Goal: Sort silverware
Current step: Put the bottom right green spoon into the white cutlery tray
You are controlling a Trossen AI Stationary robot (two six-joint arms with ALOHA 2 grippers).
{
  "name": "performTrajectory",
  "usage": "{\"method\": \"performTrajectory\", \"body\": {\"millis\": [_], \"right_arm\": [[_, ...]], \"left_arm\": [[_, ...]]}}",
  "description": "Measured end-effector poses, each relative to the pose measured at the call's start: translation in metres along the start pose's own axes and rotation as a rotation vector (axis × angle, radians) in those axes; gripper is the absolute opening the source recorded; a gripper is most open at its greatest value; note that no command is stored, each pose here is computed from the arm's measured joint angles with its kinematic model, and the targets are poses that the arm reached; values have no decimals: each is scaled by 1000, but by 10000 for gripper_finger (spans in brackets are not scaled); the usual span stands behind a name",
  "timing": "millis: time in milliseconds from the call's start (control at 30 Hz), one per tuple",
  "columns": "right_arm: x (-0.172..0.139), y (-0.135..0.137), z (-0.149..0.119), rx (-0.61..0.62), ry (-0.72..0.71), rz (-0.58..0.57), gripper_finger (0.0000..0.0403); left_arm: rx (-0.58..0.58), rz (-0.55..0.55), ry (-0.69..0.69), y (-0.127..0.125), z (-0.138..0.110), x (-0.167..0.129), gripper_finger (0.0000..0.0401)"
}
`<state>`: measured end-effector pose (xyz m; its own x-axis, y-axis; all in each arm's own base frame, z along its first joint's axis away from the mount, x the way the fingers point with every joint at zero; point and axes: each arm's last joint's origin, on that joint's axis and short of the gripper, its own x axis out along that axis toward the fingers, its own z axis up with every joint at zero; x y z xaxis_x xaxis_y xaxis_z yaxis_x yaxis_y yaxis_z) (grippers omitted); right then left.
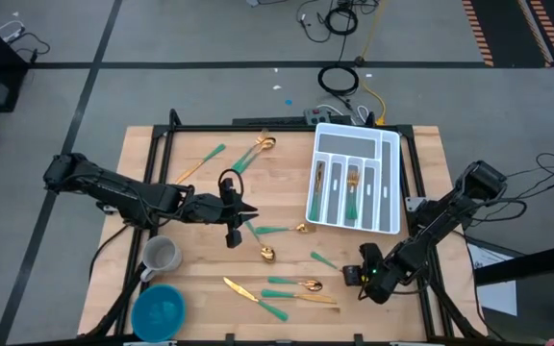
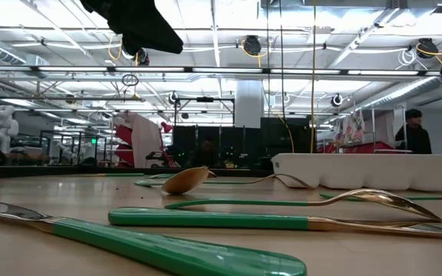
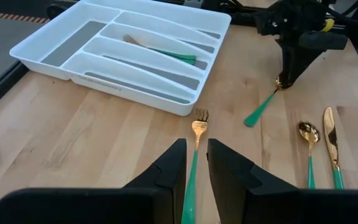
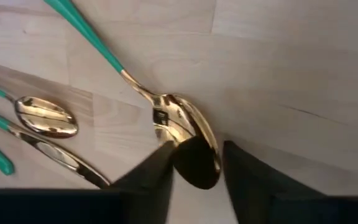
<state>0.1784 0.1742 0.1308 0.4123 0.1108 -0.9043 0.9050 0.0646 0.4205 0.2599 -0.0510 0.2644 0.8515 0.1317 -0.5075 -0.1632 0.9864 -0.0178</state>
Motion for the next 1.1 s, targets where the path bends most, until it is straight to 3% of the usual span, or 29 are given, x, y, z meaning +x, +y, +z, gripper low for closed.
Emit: {"method": "performTrajectory", "body": {"millis": [100, 167, 600, 1100], "right_arm": [[1, 0, 0, -20, 2, -5, 33], [1, 2, -1, -37, 8, 13, 11], [1, 3, 2, -140, 3, 6, 2], [2, 4, 1, -160, 18, 22, 0]], "left_arm": [[1, 0, 0, 0, 0, 0, 73], [12, 1, -1, 0, 0, 0, 73], [10, 39, -2, 9, 2, 2, 73], [-1, 44, -3, 10, 2, 3, 73]]}}
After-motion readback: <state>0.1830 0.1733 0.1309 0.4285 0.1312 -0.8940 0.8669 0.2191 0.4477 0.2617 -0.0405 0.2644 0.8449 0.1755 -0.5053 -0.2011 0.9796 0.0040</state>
